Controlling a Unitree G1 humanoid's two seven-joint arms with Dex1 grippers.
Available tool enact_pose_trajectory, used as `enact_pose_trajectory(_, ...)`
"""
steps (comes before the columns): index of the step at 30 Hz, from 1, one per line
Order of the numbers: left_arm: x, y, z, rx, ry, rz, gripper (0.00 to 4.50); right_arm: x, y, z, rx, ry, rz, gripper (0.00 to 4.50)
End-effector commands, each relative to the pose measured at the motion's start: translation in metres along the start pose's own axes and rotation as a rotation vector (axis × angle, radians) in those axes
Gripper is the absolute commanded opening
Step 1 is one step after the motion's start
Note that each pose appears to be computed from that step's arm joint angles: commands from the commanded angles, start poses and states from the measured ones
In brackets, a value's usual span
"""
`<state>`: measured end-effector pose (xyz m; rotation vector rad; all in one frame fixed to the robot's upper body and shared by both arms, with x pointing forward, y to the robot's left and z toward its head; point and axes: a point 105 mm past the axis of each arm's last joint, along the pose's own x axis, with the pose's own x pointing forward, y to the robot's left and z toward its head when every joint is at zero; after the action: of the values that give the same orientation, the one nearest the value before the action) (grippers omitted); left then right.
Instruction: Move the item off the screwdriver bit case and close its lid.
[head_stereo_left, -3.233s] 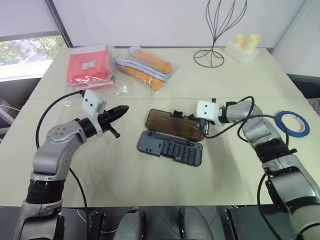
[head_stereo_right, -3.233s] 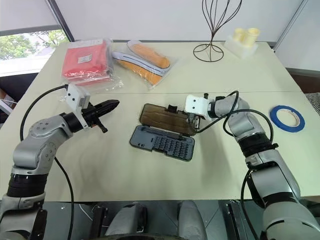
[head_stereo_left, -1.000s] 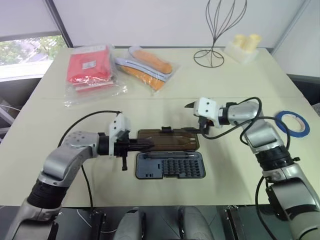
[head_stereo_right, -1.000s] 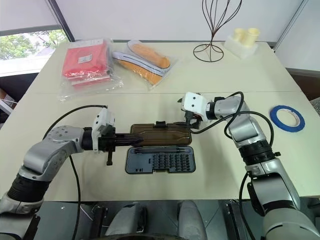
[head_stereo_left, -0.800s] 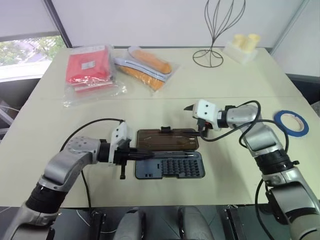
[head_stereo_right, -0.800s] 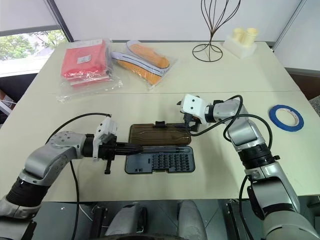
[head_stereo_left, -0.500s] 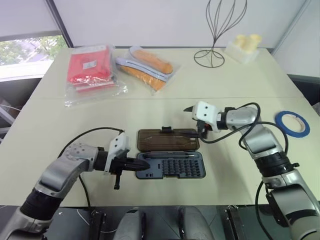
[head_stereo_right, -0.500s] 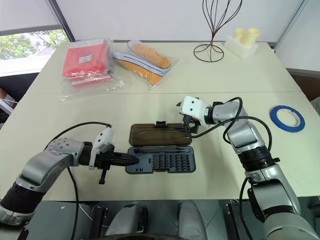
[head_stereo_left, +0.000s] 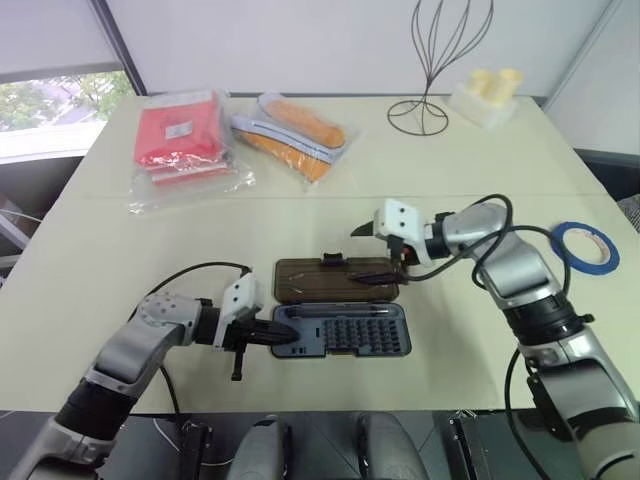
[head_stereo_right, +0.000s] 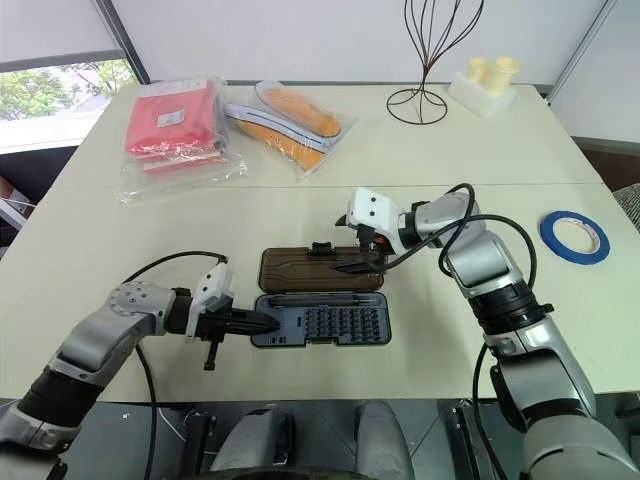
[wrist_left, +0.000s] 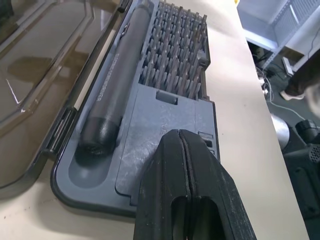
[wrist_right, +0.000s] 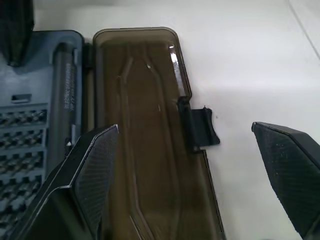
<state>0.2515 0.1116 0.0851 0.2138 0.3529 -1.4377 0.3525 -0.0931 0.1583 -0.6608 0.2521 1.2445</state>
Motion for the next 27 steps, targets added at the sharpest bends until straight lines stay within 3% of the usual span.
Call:
enact_pose_trajectory(1, 0.004, -0.003, -0.012, -0.025, 0.033, 0.004, 0.00, 0.006, -0.013, 0.004, 0.002, -0.014, -0.037, 4.44)
enact_pose_trajectory(15, 0.003, -0.004, -0.009, -0.019, 0.021, 0.038, 0.00, 0.019, -0.032, -0.035, 0.006, 0.089, -0.078, 4.44)
enact_pose_trajectory(27, 0.004, -0.004, -0.009, -0.014, 0.019, 0.047, 0.00, 0.019, -0.030, -0.047, -0.021, 0.128, -0.056, 4.44)
